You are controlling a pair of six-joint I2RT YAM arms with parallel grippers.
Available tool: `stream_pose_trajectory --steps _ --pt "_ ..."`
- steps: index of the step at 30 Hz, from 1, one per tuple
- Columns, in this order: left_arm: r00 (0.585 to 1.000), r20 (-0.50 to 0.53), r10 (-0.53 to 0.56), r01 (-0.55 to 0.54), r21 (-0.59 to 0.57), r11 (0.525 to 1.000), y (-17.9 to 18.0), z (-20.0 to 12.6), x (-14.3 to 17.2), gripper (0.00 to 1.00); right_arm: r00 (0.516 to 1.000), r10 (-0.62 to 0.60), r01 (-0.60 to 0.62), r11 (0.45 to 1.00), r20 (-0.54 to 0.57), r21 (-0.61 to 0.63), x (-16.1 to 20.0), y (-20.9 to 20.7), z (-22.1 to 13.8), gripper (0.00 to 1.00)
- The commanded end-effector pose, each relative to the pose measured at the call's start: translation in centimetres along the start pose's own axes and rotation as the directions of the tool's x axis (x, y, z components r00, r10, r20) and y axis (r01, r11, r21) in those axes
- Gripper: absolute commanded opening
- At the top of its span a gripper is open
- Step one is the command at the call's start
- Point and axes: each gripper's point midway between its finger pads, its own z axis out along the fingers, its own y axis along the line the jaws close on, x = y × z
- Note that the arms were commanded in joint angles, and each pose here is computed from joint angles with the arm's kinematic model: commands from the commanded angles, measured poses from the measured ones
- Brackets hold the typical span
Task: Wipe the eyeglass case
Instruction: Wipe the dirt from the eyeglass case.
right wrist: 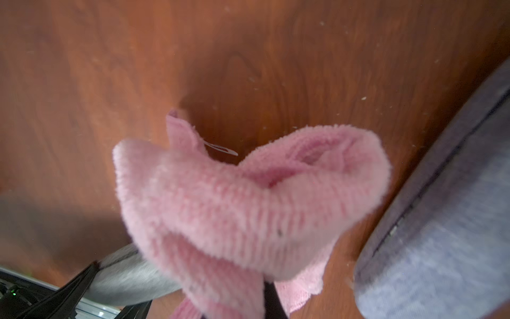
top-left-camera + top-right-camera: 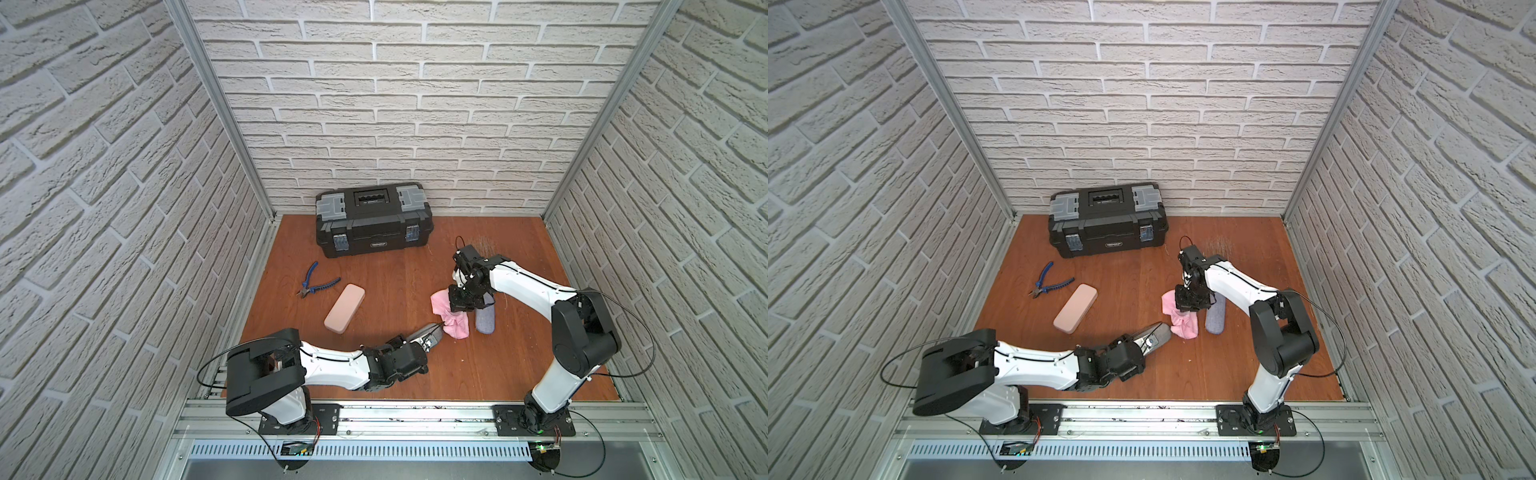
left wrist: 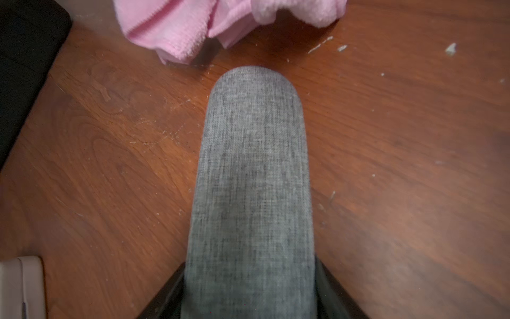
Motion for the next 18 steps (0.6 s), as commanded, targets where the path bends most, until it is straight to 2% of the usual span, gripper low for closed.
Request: stream_pose_trajectory --steps 1,4,7,9,11,13,16,18 --pt "0.991 0.023 -0.132 0.128 0.130 0.983 -0.4 -0.2 -0.4 0.24 0.999 -0.030 0.033 0.995 0.027 -0.096 1.8 3.2 -1.8 0.03" --pt "0.977 0.016 -0.212 0.202 0.248 0.948 -0.5 -0.3 -0.4 0.24 1.000 0.016 -0.020 0.960 -0.014 -0.280 3.6 7.9 -0.4 0.03" --pt "0.969 0.008 -0.246 0.231 0.314 0.921 -0.7 -0.3 -0.5 0.24 0.990 0.121 -0.143 0.881 -0.079 -0.452 4.1 11.0 1.1 0.03" --pt "0.965 0.007 -0.261 0.243 0.340 0.908 -0.8 -0.4 -0.6 0.24 0.979 0.163 -0.203 0.852 -0.124 -0.482 4.5 11.0 2.5 0.03" --pt "0.962 0.002 -0.273 0.255 0.354 0.900 -0.8 -0.3 -0.5 0.24 0.967 0.194 -0.248 0.869 -0.167 -0.428 4.9 8.4 4.7 0.03" --pt "0.961 0.000 -0.278 0.260 0.360 0.896 -0.7 -0.3 -0.4 0.24 0.953 0.243 -0.289 0.907 -0.179 -0.305 4.8 3.7 6.5 0.03" --pt "0.958 0.003 -0.286 0.266 0.357 0.896 -0.7 -0.3 -0.3 0.23 0.977 0.202 -0.206 0.977 -0.065 -0.054 2.6 -2.7 5.6 0.03" --pt "0.958 0.001 -0.287 0.269 0.341 0.901 -0.4 -0.3 -0.2 0.23 0.993 0.106 -0.112 0.985 0.050 0.132 0.3 -4.9 2.9 0.03"
